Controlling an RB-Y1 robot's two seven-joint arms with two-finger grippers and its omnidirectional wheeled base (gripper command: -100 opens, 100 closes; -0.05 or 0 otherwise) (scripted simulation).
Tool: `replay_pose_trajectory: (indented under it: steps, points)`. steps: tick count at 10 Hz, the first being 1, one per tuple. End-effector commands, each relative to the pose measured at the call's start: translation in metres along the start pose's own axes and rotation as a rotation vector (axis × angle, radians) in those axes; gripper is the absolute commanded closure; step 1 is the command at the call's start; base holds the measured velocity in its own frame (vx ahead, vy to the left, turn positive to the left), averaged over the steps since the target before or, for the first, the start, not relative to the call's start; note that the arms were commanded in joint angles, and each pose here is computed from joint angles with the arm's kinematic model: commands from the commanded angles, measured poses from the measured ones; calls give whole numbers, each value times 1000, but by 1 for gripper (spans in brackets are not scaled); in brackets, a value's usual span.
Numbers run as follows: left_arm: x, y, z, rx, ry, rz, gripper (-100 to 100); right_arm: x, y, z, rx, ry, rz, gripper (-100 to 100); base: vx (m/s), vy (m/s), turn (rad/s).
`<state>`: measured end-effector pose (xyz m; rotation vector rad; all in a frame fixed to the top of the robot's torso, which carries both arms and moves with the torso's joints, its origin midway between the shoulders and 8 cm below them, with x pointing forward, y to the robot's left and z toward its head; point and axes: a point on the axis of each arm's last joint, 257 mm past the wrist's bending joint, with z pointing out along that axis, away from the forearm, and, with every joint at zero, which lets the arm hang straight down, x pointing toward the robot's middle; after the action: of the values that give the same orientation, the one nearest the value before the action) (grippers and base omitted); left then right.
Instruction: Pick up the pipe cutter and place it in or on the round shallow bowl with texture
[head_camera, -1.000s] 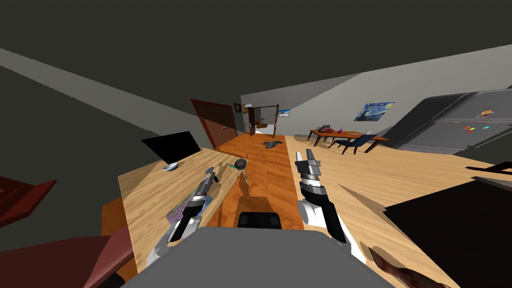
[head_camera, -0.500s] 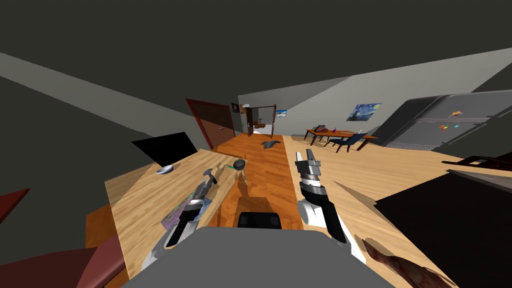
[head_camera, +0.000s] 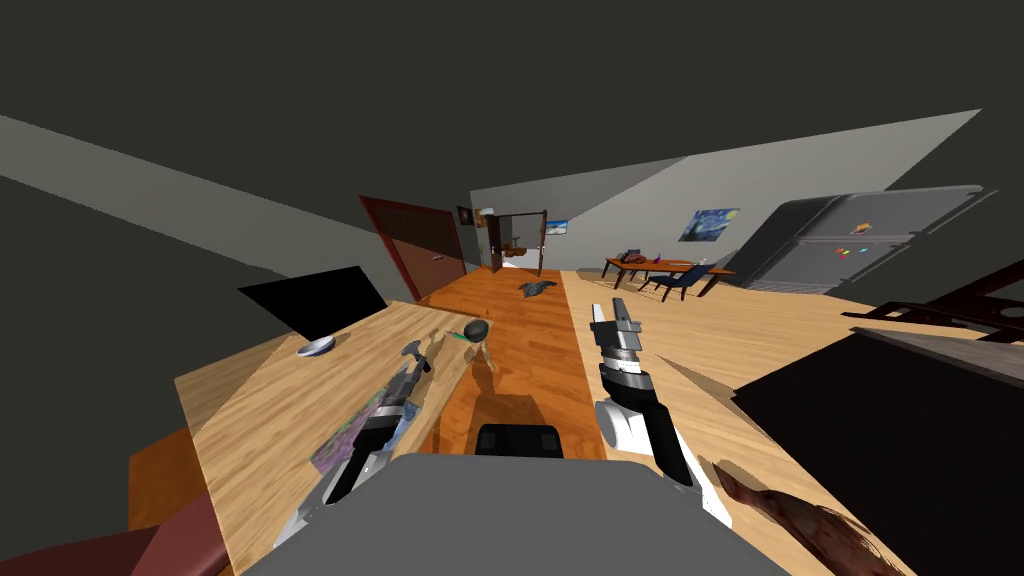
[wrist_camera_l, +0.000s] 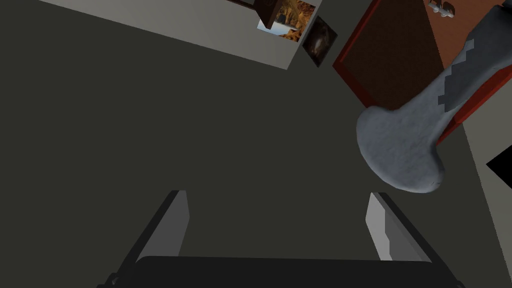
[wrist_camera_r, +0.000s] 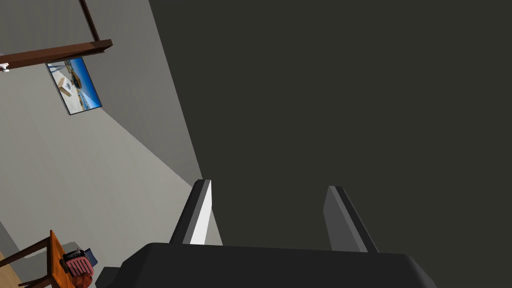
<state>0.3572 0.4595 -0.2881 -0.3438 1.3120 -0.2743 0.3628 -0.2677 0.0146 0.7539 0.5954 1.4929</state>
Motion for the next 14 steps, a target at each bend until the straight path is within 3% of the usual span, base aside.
replay_pose_trajectory:
  steps: [1,2,3,4,11,12,14]
  points:
    - [6,9,-7,-15,12,20,-100,0,0,0,0,0,0,0,5,31,-79]
    - [7,10,-7,-17,15,20,-100,0,0,0,0,0,0,0,2,13,11]
    - [5,14,-9,-14,11,59,-100,0,0,0,0,0,0,0,11,33,-94]
    - [12,21,-16,-36,30,58,-100,0,0,0,0,0,0,0,8,35,-85]
    - [23,55,-45,-84,78,196,-100,0,0,0,0,0,0,0,12,36,-78]
    - [29,61,-52,-101,96,195,-100,0,0,0,0,0,0,0,10,31,-62]
    - [32,76,-67,-122,123,254,-100,0,0,0,0,0,0,0,23,44,-110]
